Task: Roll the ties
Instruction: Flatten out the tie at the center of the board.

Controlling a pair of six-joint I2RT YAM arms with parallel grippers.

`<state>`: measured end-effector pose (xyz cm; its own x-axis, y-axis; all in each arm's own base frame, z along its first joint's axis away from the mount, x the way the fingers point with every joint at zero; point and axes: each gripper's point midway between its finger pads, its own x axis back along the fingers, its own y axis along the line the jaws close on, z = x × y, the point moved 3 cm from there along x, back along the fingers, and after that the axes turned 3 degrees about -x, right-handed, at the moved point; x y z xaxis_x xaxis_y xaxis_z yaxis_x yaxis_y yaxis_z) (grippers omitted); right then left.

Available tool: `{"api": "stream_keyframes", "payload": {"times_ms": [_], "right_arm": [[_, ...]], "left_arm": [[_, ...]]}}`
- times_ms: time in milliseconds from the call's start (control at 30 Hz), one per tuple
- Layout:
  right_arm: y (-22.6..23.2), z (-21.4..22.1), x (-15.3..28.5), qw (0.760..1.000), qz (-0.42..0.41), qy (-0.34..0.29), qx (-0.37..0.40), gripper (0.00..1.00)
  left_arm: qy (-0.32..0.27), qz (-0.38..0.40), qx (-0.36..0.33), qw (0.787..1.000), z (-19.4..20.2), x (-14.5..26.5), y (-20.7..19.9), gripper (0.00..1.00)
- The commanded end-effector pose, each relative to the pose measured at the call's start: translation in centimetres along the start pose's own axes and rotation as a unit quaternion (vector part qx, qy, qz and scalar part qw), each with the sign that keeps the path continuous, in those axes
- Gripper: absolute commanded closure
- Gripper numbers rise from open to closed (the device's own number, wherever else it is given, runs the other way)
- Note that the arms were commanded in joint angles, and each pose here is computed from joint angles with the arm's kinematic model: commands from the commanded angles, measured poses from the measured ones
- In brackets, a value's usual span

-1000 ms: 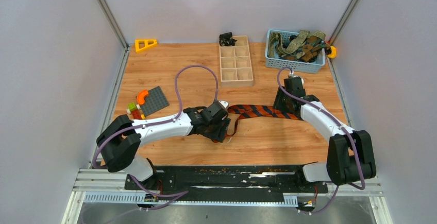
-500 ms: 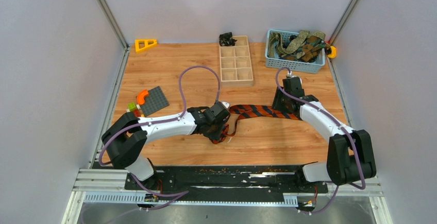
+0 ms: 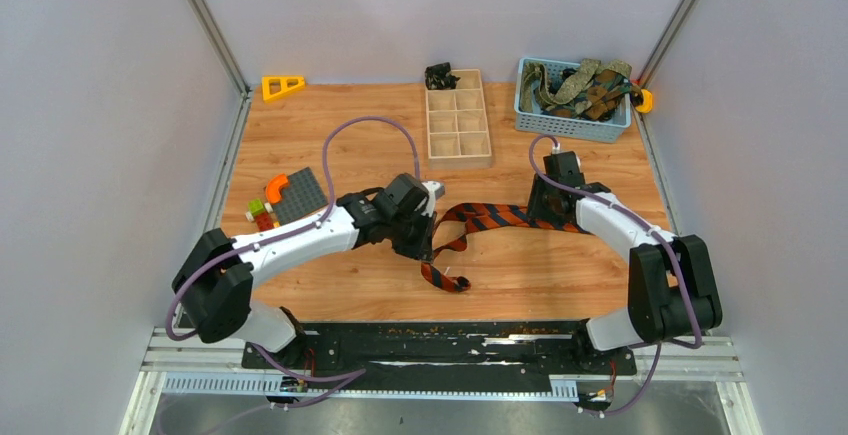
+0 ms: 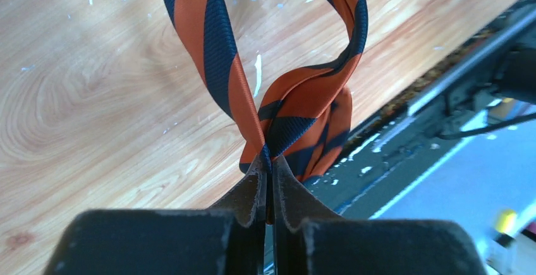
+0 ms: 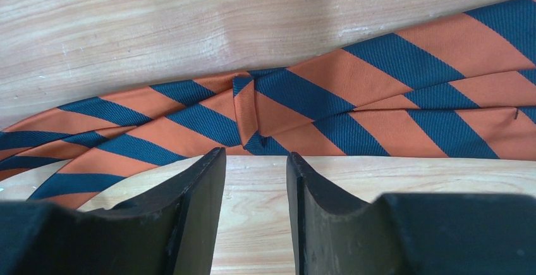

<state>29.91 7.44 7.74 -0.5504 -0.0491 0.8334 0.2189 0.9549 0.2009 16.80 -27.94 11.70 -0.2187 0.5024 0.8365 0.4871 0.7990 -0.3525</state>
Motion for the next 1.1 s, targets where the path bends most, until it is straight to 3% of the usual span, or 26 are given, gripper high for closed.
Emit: {"api": "stream_keyframes", "payload": {"times_ms": [0,267,467,533,633,800,1067], "right_arm": [[0.7,-1.0,-0.1,1.0,-0.004,-0.007,0.007,0.59],[1.0,-1.3,-0.5,1.0,-0.005,-0.002,0.012,0.59],[1.3,-1.4,-0.4,1.0,-0.015,0.0,0.018,0.59],[1.6,-1.4,-0.3,1.0,-0.02,0.0,0.023,0.59],[2.5,-1.6,0.3,0.999,-0.035,-0.006,0.032,0.59],[5.0,-1.8,1.4,0.995,-0.074,-0.024,0.059,0.59],[8.5,-1.1,1.3,0.99,-0.103,-0.023,0.095,0.59]], "left_arm": [[-0.002,0.124,0.027,0.992,-1.6,2.0,-1.1,0.93],[0.012,0.203,0.111,0.973,-2.9,2.4,4.4,0.81],[0.007,0.164,0.155,0.974,-3.5,2.4,10.2,0.51],[-0.016,0.126,0.164,0.978,-4.2,3.1,12.0,0.48],[-0.032,-0.004,0.15,0.988,-4.4,5.0,14.7,0.44],[-0.072,-0.141,0.137,0.978,-3.5,8.5,16.9,0.36],[-0.069,-0.186,0.104,0.975,0.4,8.6,13.1,0.35]]}}
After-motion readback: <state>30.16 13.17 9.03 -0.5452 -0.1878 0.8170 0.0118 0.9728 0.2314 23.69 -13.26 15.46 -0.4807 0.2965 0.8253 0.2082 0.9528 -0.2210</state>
